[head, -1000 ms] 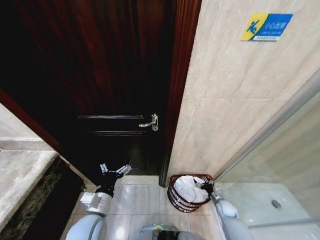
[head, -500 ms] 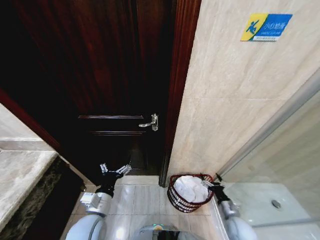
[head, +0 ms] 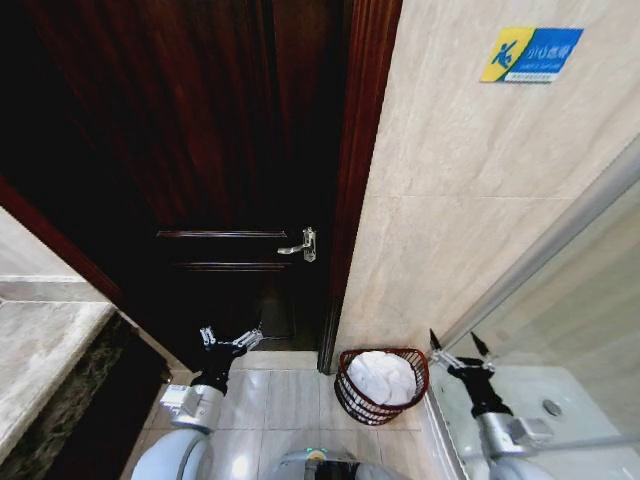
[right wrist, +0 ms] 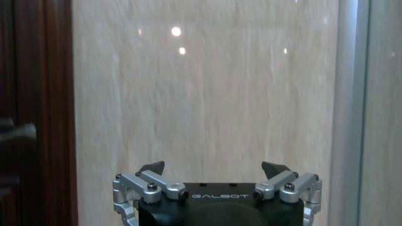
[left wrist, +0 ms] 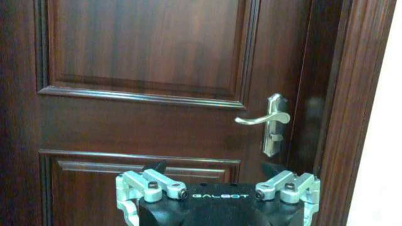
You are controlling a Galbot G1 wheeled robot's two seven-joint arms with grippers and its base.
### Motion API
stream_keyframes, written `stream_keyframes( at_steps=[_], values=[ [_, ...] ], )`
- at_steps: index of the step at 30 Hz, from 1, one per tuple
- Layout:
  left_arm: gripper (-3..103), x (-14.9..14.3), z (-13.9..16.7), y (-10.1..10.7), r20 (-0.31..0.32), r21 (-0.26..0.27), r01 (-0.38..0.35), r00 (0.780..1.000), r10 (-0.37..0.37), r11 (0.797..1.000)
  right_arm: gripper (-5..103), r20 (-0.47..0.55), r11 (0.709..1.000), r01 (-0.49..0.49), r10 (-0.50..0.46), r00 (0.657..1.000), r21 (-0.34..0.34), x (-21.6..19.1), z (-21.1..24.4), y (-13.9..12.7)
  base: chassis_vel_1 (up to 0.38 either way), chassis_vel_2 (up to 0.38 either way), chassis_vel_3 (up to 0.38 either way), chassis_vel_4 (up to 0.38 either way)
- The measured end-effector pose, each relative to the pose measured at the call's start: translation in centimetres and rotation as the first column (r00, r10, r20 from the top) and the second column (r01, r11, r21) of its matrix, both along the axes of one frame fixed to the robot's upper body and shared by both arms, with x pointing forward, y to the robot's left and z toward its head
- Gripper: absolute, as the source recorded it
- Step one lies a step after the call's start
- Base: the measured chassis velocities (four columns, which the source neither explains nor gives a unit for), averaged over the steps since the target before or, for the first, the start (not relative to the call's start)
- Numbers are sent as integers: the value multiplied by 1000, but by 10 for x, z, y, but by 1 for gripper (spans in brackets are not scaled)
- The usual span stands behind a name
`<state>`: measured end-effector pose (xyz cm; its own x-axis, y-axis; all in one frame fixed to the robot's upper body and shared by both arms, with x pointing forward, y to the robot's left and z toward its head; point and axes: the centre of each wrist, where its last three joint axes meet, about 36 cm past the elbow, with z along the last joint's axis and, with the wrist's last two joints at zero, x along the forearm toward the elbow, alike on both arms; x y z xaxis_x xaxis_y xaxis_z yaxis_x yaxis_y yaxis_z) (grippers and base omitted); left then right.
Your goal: Discard the used towel into the hamper.
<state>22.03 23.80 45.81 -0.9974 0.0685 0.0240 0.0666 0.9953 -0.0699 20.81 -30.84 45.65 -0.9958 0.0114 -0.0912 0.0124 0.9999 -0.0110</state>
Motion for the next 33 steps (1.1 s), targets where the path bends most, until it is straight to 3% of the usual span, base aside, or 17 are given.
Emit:
stream_keyframes(
  at_steps=[15, 33],
  values=[
    [100, 0, 0, 0, 0, 0, 0, 1000, 0, 1000, 100, 126, 1000, 24, -24, 992, -1, -14, 44, 30, 0, 0, 0, 0],
    [100, 0, 0, 0, 0, 0, 0, 1000, 0, 1000, 100, 133, 1000, 22, -24, 991, 22, -21, -6, 33, 0, 0, 0, 0]
  ],
)
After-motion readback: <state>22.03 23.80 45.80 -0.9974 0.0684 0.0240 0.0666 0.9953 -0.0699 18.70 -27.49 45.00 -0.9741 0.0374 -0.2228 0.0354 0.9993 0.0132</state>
